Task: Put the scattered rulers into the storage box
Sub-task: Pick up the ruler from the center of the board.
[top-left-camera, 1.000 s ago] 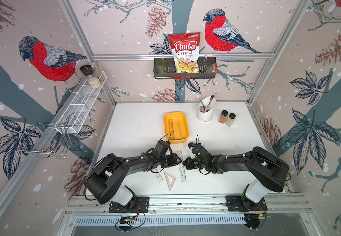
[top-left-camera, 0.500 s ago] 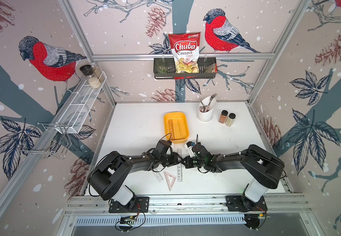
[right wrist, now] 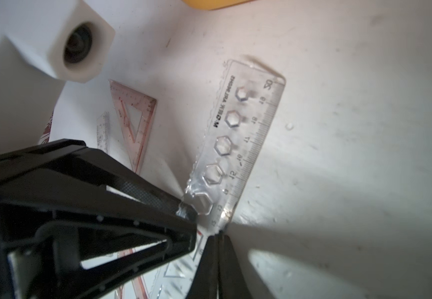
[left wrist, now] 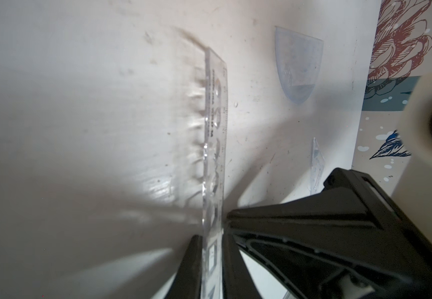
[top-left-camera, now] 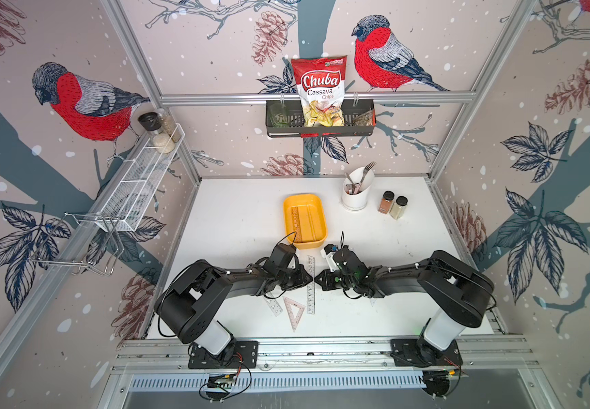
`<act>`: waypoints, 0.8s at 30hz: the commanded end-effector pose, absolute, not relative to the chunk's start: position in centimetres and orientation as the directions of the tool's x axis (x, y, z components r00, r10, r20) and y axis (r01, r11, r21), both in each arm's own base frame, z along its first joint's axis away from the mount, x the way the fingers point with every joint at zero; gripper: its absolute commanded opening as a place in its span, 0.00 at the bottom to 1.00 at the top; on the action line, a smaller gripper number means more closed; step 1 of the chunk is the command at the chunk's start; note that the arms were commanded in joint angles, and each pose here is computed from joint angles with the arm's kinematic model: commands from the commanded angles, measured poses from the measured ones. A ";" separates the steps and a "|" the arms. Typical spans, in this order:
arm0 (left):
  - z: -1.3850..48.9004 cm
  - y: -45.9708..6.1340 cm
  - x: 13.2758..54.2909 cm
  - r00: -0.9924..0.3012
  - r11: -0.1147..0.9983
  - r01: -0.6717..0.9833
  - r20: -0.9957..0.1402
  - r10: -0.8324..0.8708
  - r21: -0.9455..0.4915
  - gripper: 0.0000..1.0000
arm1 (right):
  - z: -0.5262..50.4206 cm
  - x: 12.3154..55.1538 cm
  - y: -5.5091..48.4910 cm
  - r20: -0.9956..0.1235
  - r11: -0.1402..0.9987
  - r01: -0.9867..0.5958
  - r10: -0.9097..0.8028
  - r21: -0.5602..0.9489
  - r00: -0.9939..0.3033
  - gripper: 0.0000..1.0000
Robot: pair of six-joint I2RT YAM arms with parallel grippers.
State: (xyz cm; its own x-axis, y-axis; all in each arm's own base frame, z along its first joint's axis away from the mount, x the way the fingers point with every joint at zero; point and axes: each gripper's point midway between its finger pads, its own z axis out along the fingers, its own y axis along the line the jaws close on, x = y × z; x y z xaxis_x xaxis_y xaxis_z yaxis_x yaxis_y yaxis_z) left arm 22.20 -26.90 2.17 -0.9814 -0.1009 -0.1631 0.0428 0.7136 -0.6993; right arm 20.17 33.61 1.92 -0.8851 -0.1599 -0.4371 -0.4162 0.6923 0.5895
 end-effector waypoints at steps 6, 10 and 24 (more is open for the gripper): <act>1.9 -26.9 21.6 -0.987 0.715 0.042 -0.141 -0.081 -0.698 0.03 | 4.6 20.4 33.0 -0.474 0.672 -0.451 -0.166 0.588 -0.865 0.19; 3.6 -27.8 22.2 -0.984 0.685 0.065 -0.160 -0.076 -0.726 0.00 | 6.9 20.3 32.3 -0.482 0.642 -0.450 -0.140 0.621 -0.865 0.24; 16.8 -28.7 29.6 -0.946 0.387 0.145 -0.242 -0.215 -0.911 0.00 | 17.2 21.2 31.6 -0.395 0.194 -0.384 0.019 0.903 -0.918 0.58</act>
